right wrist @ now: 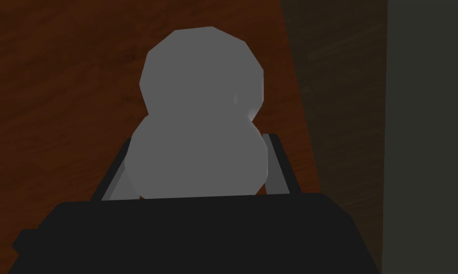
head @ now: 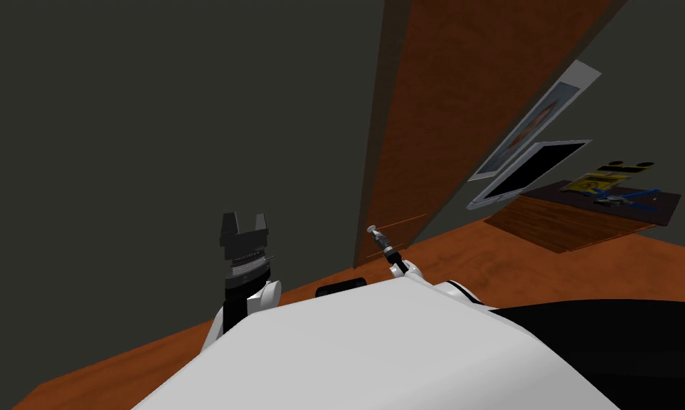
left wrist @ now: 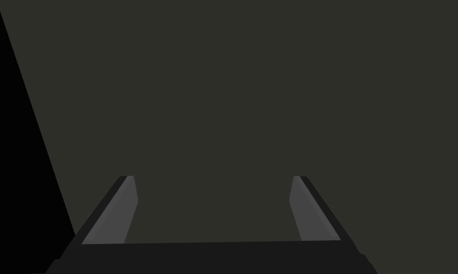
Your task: Pull the door open
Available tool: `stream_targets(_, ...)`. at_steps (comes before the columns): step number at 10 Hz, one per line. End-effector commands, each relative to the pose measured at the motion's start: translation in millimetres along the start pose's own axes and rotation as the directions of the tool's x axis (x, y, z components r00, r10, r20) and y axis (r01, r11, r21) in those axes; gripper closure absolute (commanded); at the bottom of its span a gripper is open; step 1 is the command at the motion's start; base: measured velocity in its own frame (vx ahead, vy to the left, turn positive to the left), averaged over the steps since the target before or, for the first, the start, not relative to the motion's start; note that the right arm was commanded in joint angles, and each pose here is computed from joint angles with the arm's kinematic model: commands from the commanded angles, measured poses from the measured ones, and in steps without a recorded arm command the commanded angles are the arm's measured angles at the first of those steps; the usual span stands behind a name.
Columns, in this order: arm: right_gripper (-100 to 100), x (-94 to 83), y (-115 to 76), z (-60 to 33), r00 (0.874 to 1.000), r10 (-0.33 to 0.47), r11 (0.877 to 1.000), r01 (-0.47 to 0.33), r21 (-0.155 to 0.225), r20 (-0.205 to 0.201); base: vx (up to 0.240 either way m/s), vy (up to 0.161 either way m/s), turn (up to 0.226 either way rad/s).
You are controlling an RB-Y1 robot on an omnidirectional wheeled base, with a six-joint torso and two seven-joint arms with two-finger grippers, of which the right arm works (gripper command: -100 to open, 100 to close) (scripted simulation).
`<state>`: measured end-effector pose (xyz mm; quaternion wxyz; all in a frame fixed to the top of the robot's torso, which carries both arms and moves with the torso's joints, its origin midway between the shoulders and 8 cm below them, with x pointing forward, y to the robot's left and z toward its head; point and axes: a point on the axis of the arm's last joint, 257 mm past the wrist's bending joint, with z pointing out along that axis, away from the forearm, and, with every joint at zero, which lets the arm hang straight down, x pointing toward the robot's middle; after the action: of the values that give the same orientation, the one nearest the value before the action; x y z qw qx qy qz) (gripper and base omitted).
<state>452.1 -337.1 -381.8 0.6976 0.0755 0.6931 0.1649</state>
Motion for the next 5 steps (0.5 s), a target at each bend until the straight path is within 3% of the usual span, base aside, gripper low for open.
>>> stream_targets(1, 100, 5.5, 3.6, -0.6, 0.998, 0.067, 0.998, -0.067, 0.003, -0.002, -0.036, -0.018, 0.089)
stream_targets(5, 100, 3.0, -0.3, -1.1, 0.987, 0.163, 0.986, -0.163, 0.017, 0.01, -0.035, -0.02, 0.069)
